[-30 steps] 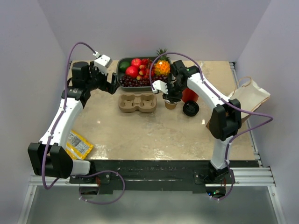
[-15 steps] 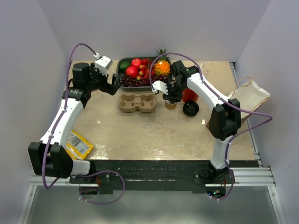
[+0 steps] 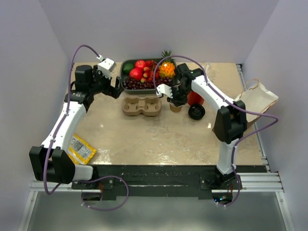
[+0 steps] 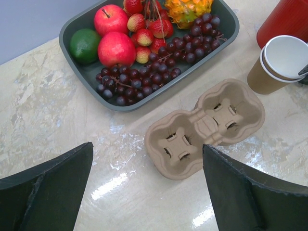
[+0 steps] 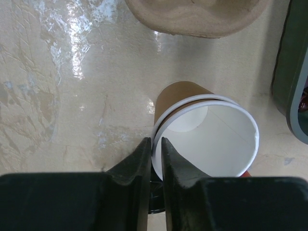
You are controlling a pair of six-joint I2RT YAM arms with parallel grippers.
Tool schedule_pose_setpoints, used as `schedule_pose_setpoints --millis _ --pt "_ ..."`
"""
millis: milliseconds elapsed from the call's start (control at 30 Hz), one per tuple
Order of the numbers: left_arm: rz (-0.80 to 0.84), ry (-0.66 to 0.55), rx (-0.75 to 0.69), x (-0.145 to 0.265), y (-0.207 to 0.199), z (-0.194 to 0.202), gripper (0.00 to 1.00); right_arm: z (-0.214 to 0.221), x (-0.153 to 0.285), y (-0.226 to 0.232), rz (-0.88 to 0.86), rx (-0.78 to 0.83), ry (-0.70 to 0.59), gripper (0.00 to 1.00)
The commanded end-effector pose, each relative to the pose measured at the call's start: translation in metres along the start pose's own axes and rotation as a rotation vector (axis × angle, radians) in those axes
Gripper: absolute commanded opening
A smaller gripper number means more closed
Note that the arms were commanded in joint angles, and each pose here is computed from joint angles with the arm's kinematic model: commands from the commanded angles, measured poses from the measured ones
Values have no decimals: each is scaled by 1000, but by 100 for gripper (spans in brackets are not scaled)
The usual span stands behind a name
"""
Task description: Pack the takeout coffee
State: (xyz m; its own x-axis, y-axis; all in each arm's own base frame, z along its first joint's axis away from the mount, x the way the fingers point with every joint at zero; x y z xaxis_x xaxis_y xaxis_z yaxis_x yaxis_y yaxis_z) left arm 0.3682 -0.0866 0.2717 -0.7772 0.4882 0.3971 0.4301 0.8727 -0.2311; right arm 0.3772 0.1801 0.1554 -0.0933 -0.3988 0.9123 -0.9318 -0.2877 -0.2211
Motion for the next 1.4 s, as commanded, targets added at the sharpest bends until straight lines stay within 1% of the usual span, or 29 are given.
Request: schedule_pose_setpoints --millis 0,100,133,200,233,267,467,533,567,600,667,700,733,767,833,900,967,1000,1100,1200,1233,1333,1367 --pt "6 -28 -28 -3 0 -6 99 -5 7 -7 22 2 -1 15" --pt "8 -29 -28 -4 0 -7 99 -6 9 -8 29 -3 1 12" --pt "9 -30 -29 -4 -1 -7 99 -6 12 -9 36 -3 2 9" --pt "9 -28 -25 -5 0 -7 99 -8 17 -13 59 -2 7 6" --pt "9 -28 -26 -5 0 -7 99 -9 18 -16 74 -8 10 1" --pt "9 -26 -24 -6 0 -7 99 -11 22 -19 92 -6 11 0" --pt "15 -23 -21 -8 0 -6 99 -20 41 -36 208 -30 10 0" --pt "18 -19 -21 -9 0 -5 99 -21 50 -43 277 -37 17 0" --pt "15 -19 -21 -9 1 -5 99 -16 43 -39 275 -53 29 0" --pt "16 -17 -20 -10 1 -4 99 -17 49 -38 308 -69 29 0" --pt "21 -18 -19 -10 1 -5 99 -15 45 -34 325 -60 25 0" --pt "21 -21 -19 -10 0 -6 99 -17 49 -35 352 -50 18 0" --pt "21 -20 -17 -10 0 -6 99 -21 60 -42 408 -47 3 0" --pt "19 -16 -18 -10 1 -6 99 -25 67 -46 429 -48 -7 0" --pt "21 -17 -19 -10 0 -7 99 -28 70 -40 389 -68 -17 0" --pt "22 -17 -19 -10 -1 -8 99 -39 90 -45 437 -76 -53 0" --pt "21 -17 -18 -9 -1 -9 99 -55 116 -49 521 -41 -96 0" --pt "21 -17 -19 -9 -1 -9 99 -60 122 -49 533 -13 -114 0" --pt "19 -10 -16 -10 0 -7 99 -80 126 -29 441 104 -182 0" --pt "22 -5 -15 -11 0 -8 99 -98 110 2 323 189 -214 0" --pt "20 -1 -15 -11 0 -7 99 -108 96 17 265 223 -225 0" --pt "-23 -2 -17 -10 6 -8 99 -127 88 36 238 306 -247 0" --pt "-40 -5 -18 -10 8 -10 99 -136 77 49 200 340 -256 0"
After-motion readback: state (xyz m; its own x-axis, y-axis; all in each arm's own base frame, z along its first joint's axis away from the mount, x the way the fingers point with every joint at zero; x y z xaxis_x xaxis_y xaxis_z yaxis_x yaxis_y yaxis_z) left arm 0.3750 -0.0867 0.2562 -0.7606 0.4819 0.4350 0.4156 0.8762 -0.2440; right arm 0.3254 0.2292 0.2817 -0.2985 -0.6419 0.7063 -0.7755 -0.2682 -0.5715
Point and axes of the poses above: each gripper's point midway between its finger pads, its own x axis back along the fingers, its own y axis along the line the jaws close on, z = x × y, the point moved 4 cm from there along x, back along the fingers, and after that the axes turned 15 degrees about x, right-handed, at the moved point
